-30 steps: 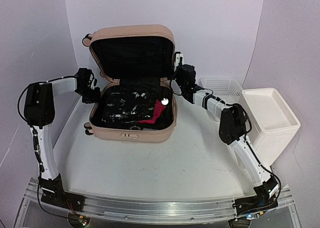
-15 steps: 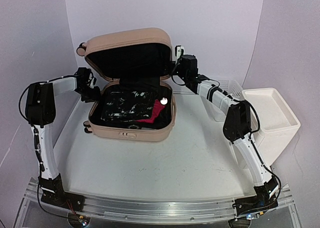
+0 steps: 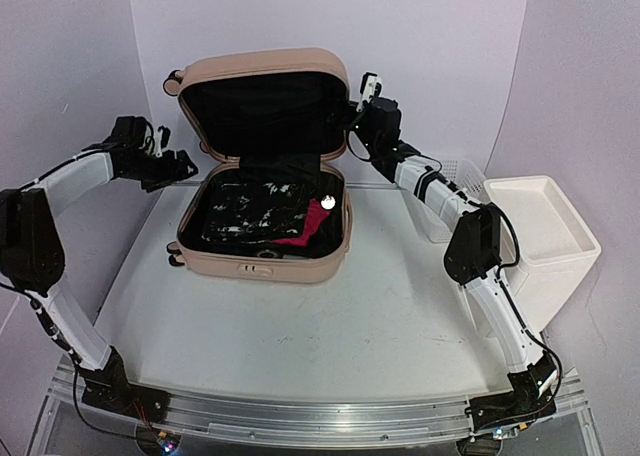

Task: Open, take out, and arrange the luggage

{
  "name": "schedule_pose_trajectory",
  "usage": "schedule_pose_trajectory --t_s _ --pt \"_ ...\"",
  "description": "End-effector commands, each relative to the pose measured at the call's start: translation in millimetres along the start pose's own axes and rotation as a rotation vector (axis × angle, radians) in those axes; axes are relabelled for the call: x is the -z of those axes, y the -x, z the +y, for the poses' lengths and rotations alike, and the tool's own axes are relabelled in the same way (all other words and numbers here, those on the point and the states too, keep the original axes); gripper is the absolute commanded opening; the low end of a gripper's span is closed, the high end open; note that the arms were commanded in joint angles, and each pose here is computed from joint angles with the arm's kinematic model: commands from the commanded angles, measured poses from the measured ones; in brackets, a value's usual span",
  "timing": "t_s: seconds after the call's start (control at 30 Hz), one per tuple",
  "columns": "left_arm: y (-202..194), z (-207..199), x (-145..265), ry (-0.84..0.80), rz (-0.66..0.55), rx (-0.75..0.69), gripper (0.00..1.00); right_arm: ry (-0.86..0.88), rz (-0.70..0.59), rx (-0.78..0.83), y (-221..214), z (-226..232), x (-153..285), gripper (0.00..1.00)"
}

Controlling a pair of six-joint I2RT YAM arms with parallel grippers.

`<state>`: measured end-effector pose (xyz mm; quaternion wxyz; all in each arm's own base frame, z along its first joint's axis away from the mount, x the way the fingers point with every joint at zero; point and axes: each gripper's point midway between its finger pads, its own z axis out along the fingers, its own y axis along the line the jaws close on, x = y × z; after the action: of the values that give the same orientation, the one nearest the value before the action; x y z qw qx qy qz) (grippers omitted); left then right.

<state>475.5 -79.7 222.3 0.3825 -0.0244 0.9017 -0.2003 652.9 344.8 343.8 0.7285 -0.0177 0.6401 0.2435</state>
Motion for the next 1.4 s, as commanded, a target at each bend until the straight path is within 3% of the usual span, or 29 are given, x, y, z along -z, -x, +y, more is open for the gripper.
schedule_pose_trajectory --t_s 0.0,0.13,0.27,0.43,0.57,0.73,0.93,1.1,1.2,1.37 --pt "52 -136 59 -0.447 -0.201 -0.215 0.88 0.025 -0.138 -0.025 51 11 6 0.98" --pt "96 -184 62 -0.507 -0.338 -0.314 0.79 0.025 -0.13 -0.03 50 11 6 0.98" --pt "145 -194 51 -0.497 -0.428 -0.312 0.66 0.027 -0.098 0.0 51 13 8 0.98" --pt "193 -204 44 -0.481 -0.549 -0.365 0.63 0.046 0.031 0.067 38 17 17 0.98" --pt "212 -205 28 -0.462 -0.605 -0.398 0.66 0.045 0.146 0.107 41 18 36 0.98" --pt "234 -200 19 -0.408 -0.69 -0.426 0.71 0.058 0.395 0.203 21 16 75 0.98" --pt "257 -189 17 -0.318 -0.815 -0.476 0.95 -0.003 0.68 0.212 -28 -10 157 0.98" --pt "272 -163 9 -0.311 -0.85 -0.404 0.99 -0.041 0.888 0.184 -75 -9 228 0.98" --pt "276 -156 12 -0.344 -0.856 -0.374 0.99 -0.012 0.977 0.161 -108 8 256 0.98" --pt "258 -192 39 -0.634 -0.768 -0.38 1.0 0.032 1.072 0.088 -147 39 259 0.98"
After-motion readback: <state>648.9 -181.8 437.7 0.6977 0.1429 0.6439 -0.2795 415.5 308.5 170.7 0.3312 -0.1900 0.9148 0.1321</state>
